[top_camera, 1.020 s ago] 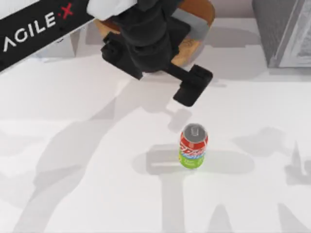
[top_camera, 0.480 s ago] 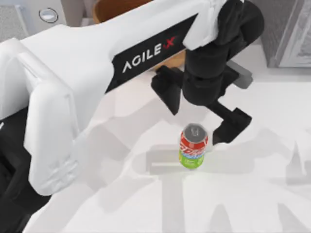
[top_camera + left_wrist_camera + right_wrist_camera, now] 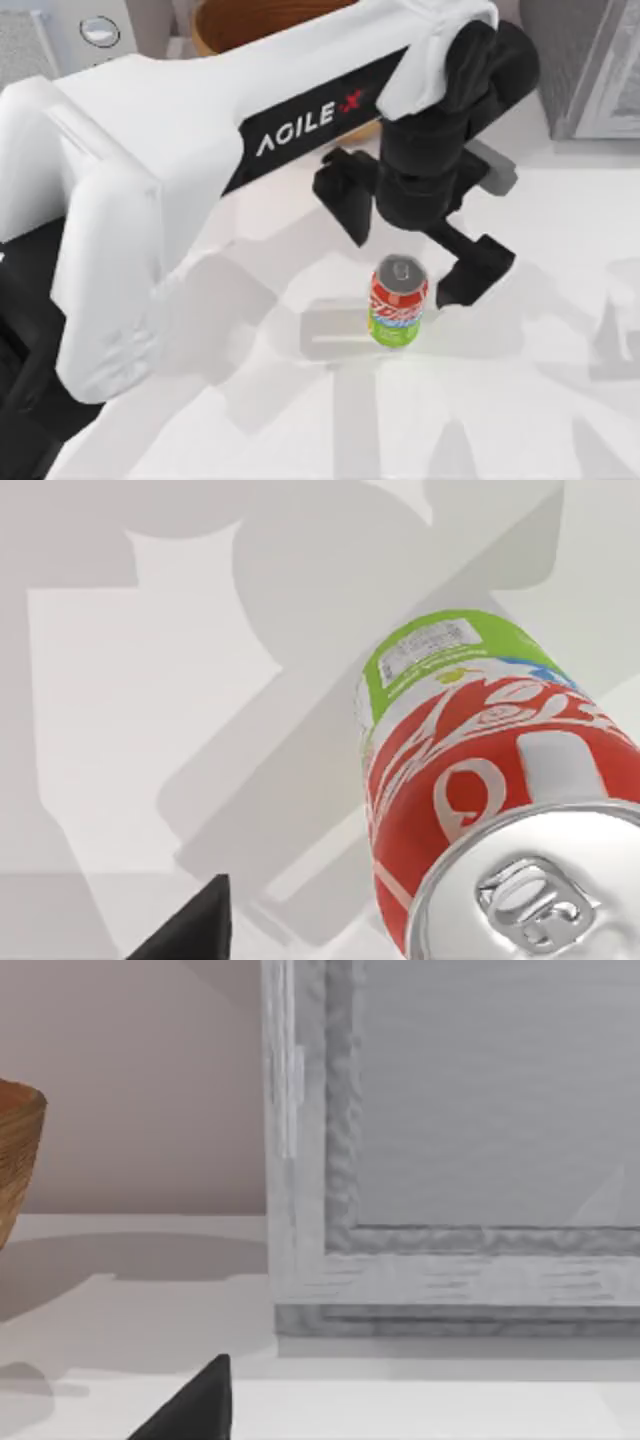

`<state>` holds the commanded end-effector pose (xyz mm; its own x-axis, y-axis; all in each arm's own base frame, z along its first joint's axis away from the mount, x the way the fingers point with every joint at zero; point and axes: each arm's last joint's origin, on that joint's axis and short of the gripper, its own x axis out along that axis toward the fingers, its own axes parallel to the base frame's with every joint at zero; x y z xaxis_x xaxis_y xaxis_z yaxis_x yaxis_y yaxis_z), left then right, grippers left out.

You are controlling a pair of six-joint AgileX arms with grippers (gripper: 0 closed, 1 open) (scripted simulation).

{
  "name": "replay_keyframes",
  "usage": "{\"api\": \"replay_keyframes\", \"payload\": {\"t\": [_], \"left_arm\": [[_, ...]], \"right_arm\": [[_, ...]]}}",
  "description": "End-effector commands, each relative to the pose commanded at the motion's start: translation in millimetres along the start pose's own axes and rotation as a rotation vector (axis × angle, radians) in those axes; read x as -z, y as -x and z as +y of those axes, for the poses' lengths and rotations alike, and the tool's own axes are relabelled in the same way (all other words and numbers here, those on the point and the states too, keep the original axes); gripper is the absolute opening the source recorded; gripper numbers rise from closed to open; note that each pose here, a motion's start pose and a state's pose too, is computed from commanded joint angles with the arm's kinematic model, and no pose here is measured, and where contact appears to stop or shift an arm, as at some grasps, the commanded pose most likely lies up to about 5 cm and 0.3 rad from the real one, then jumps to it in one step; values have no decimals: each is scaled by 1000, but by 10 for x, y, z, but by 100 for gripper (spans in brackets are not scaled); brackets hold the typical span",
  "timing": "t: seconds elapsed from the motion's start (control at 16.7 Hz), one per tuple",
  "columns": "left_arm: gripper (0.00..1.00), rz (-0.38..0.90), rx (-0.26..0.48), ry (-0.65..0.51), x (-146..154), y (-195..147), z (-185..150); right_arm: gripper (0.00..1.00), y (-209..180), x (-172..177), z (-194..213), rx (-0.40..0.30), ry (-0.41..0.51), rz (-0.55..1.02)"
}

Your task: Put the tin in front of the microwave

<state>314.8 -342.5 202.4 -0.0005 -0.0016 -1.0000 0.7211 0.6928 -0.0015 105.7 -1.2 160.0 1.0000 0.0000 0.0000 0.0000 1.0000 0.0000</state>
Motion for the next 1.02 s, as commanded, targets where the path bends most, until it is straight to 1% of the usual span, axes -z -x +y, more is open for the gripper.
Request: {"api": "replay_keyframes", "payload": {"t": [0.24,0.54,1.02], "left_arm": [[100,2,0,0,9,-373,-8],[100,2,0,0,14,-424,-10],[40,2,0,0,14,-424,-10]], "right_arm": [[100,0,0,0,0,0,0],[100,0,0,0,0,0,0],[100,0,0,0,0,0,0]]}}
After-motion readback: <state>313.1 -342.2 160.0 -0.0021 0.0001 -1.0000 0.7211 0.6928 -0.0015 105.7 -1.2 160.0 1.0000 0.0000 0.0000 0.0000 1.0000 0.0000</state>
